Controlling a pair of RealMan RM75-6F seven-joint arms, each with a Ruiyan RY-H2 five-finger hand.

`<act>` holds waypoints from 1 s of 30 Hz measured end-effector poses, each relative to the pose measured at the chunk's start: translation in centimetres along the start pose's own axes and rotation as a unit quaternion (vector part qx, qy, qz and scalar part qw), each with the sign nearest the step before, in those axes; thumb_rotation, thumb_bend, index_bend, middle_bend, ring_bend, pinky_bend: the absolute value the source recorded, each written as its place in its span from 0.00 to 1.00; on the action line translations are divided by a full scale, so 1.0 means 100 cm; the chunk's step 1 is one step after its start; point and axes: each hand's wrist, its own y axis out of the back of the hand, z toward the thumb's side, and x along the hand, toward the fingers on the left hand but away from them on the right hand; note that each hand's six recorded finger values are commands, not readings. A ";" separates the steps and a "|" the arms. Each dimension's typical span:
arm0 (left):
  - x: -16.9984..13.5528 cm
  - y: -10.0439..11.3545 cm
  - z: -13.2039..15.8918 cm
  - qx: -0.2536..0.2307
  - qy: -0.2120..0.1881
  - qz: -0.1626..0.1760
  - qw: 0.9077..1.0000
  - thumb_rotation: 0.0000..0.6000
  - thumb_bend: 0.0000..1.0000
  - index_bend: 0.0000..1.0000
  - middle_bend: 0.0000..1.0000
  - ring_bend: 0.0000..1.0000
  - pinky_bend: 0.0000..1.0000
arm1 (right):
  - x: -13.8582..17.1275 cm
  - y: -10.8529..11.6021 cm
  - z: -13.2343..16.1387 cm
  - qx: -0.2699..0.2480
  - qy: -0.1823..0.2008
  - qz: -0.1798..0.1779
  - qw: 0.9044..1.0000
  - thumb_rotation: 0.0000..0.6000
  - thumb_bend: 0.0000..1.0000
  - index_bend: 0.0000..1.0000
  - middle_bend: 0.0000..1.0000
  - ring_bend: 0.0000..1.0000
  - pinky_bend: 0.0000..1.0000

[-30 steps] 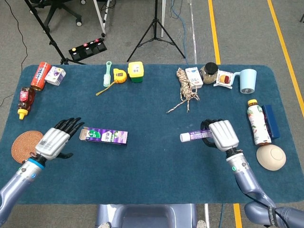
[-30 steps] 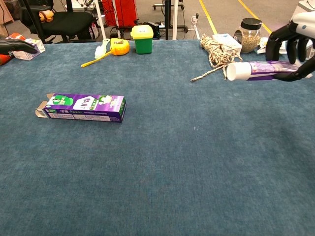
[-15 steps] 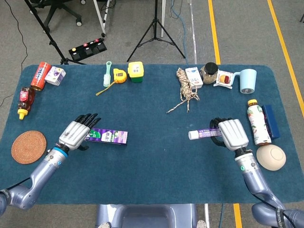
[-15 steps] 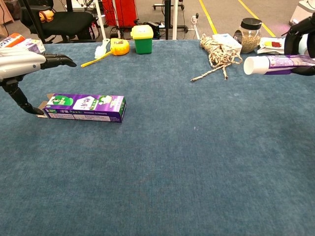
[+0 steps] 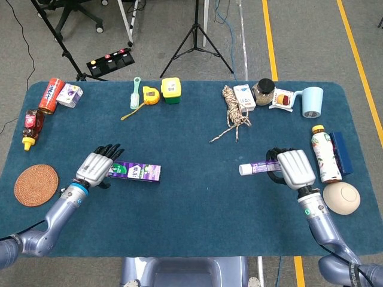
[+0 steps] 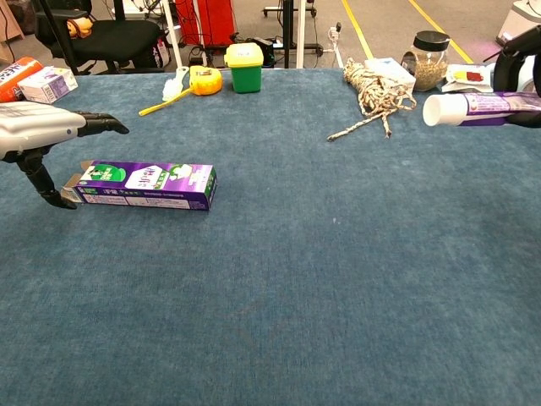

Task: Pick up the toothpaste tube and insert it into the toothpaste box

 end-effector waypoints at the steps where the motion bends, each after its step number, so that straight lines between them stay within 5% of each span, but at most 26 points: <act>1: -0.001 -0.001 -0.001 0.000 0.003 -0.007 1.000 1.00 0.01 0.00 0.00 0.00 0.10 | 0.000 0.000 0.000 -0.002 0.000 0.000 1.000 1.00 0.45 0.61 0.62 0.57 0.53; 16: -0.022 -0.015 0.014 -0.029 0.008 -0.118 0.993 1.00 0.01 0.00 0.05 0.07 0.18 | 0.000 0.003 0.004 -0.006 0.002 -0.003 1.000 1.00 0.46 0.61 0.62 0.57 0.53; 30: -0.054 -0.010 0.045 -0.081 -0.056 -0.185 0.978 1.00 0.01 0.00 0.09 0.17 0.32 | -0.001 -0.001 0.008 -0.003 0.004 0.001 1.000 1.00 0.46 0.61 0.62 0.57 0.53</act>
